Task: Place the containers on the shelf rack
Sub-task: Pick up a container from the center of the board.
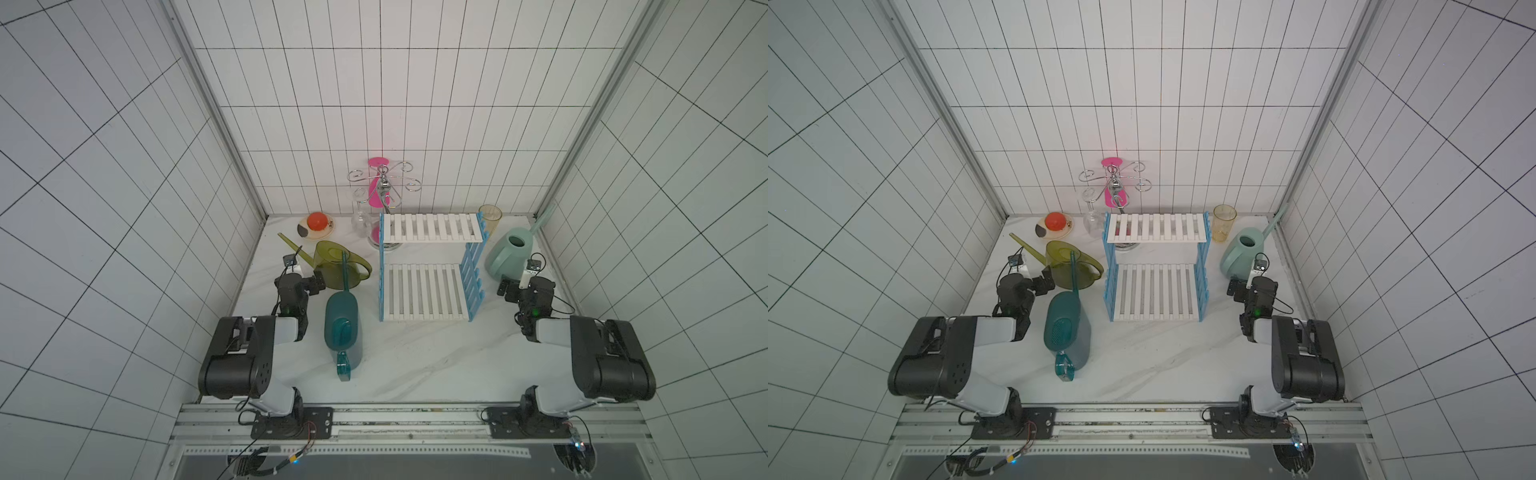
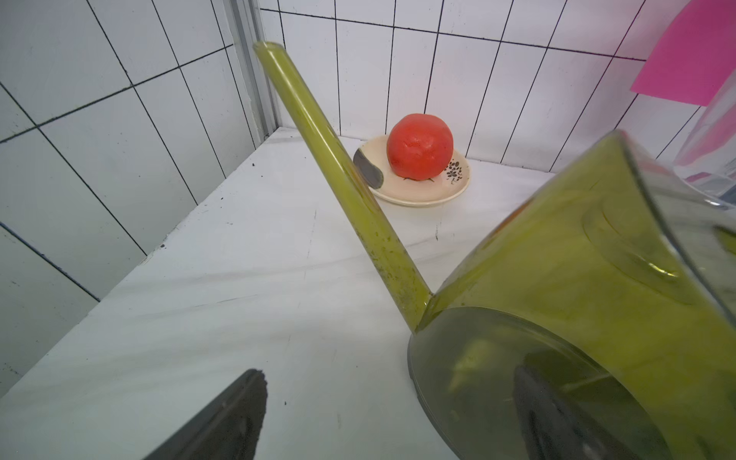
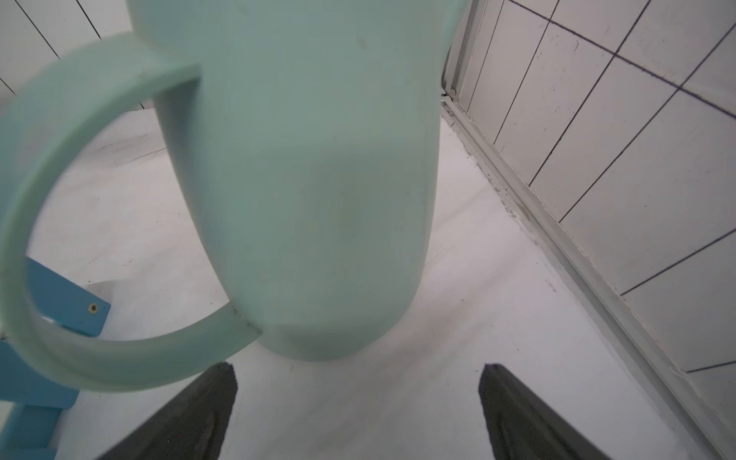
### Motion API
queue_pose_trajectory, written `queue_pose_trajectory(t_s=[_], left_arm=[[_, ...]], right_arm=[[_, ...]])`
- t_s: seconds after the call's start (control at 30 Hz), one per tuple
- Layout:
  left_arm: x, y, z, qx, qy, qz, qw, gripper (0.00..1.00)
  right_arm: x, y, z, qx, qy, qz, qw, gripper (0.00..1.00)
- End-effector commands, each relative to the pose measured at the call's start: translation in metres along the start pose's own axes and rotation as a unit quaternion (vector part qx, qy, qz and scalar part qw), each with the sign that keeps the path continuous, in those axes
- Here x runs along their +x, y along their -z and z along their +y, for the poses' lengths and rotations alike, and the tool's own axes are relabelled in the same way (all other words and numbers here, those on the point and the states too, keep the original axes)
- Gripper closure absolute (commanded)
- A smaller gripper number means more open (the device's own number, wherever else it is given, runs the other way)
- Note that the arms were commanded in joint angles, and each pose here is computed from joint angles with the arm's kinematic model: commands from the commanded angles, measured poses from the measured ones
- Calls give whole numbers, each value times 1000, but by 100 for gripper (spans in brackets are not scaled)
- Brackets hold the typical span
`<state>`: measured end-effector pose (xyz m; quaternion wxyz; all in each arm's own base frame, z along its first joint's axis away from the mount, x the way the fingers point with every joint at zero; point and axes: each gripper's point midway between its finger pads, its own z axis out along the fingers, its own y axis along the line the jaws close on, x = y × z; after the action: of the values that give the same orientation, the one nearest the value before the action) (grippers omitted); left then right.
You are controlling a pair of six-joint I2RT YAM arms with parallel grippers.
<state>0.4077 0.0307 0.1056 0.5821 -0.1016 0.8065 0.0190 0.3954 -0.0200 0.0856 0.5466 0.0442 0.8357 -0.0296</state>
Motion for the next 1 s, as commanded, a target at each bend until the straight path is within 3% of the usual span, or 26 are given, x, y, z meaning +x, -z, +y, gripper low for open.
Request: queue_pose_trajectory(t_s=[0.0,0.43,0.63,0.77,0.87,0.97], left_arm=[[-9,-3,-4,4,-5,-14,1000,2],[-13,-2,-1,-6,-1,-19,1000,2],[-51,31,11,-65,7,-48,997,2],[-83,58,15,-98,40,-22,994,2],[-110,79,6,-84,62,-12,994,2],[-130,98,-2,-74,51,-22,996,2]], right_arm=[[-9,-3,-1,2,0,-12,1000,1],[-10,-2,-1,1,1,-15,1000,1],[-42,27,-19,50,-28,-25,998,1],[-74,56,-16,40,-95,-2,995,1],[-85,70,-4,4,-137,5,991,1],[-88,74,-5,18,-169,54,984,1]])
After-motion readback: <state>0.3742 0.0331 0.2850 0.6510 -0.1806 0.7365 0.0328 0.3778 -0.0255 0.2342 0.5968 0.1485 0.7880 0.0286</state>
